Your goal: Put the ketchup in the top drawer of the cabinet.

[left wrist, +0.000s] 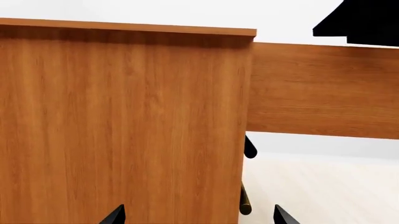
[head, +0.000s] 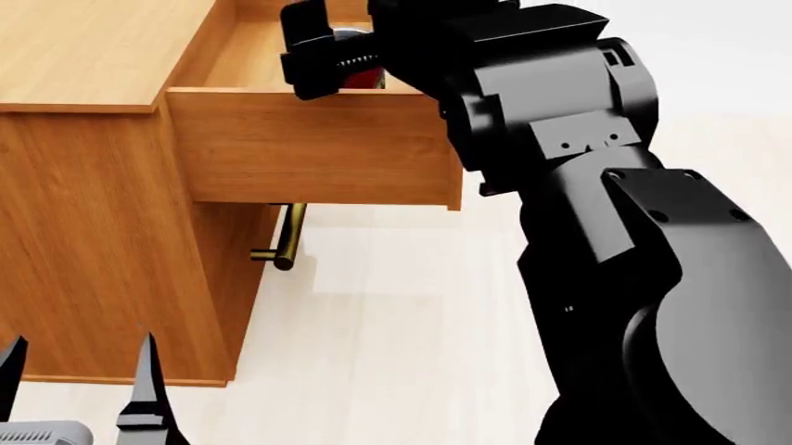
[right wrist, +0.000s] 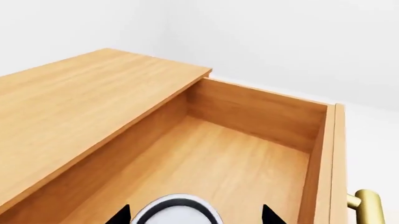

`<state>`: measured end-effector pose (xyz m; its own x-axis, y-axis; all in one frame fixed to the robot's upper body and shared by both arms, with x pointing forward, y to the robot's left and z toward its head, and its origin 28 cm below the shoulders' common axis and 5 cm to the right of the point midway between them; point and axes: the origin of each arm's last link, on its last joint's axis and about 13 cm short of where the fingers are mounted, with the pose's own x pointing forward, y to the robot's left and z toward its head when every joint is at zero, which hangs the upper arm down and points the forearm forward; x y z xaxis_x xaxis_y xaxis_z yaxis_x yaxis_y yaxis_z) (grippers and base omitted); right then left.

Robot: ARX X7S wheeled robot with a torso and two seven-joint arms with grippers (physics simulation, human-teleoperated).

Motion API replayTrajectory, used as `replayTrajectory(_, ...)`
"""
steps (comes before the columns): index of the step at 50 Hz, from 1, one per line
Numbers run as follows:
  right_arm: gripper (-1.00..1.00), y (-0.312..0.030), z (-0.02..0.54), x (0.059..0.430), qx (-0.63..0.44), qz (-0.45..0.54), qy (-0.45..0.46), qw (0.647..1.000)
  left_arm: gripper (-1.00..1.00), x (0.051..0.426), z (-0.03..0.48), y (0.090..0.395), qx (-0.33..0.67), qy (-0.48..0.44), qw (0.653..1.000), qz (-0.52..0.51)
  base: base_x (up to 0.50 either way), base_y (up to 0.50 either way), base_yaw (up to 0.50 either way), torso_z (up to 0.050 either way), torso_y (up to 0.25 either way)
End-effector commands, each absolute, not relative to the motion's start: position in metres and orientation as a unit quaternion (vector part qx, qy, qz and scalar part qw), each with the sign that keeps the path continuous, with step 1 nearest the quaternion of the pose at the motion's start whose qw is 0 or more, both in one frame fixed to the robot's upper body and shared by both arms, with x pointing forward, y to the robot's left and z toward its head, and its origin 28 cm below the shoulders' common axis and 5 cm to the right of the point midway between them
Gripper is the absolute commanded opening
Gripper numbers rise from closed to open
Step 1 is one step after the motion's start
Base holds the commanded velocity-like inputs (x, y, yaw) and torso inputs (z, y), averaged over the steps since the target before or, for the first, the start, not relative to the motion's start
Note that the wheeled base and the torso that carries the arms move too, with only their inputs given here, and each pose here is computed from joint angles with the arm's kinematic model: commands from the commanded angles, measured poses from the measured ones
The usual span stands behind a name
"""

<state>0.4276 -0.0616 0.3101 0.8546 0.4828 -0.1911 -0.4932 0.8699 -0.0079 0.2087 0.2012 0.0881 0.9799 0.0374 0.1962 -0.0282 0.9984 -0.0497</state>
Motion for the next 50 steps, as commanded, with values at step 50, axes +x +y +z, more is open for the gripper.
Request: replayTrajectory(50,1.00,-0.099,0.403,0.380,0.037,0.192,-0.175,0.965,1.00,0.210,0.091,0.202,-0.022,-0.101,0.995,0.010,0.00,0.00,0.00,0.000,0.000)
